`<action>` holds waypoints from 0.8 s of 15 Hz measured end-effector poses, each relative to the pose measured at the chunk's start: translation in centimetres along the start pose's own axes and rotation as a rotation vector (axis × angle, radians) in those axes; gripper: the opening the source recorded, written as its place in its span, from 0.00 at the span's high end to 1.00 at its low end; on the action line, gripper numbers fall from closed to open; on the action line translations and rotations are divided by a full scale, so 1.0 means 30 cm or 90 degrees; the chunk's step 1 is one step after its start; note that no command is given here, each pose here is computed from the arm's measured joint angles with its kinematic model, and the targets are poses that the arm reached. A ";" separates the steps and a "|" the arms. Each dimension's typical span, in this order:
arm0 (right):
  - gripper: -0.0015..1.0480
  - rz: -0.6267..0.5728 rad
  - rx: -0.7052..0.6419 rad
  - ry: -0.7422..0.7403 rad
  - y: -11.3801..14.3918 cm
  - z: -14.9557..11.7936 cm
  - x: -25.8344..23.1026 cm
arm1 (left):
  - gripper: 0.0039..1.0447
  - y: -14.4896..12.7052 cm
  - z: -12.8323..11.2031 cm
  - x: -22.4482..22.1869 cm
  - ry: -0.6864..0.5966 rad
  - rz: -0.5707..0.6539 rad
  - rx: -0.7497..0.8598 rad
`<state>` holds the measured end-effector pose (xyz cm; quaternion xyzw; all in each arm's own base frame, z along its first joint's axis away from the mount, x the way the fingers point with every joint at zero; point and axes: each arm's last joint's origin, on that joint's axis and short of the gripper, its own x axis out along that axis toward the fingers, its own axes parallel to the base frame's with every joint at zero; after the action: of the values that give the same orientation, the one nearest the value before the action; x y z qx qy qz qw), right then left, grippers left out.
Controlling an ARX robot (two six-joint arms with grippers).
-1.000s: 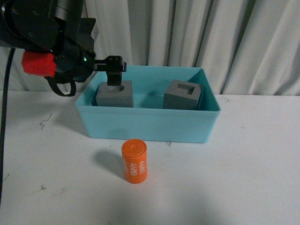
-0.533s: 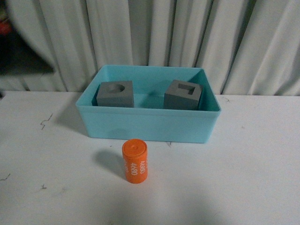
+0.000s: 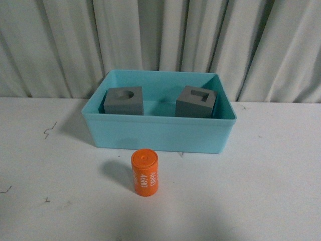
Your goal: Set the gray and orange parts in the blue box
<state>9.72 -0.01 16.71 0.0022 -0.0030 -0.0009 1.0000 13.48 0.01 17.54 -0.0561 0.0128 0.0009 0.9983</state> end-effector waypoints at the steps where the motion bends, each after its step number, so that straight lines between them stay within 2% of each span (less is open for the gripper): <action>1: 0.06 0.000 0.000 0.000 0.000 0.000 0.000 | 0.55 -0.001 0.011 -0.006 -0.020 -0.002 0.026; 6: 0.06 0.000 0.000 0.001 0.000 0.000 0.000 | 0.99 0.003 -0.024 -0.033 -0.017 -0.001 0.060; 12: 0.06 0.000 0.000 0.001 0.000 0.000 0.000 | 0.99 0.002 -0.021 -0.078 -0.022 -0.001 0.062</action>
<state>9.72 -0.01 16.70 0.0022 -0.0024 -0.0011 1.0000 11.14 0.01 16.96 -0.0077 -0.0047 0.0005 1.0000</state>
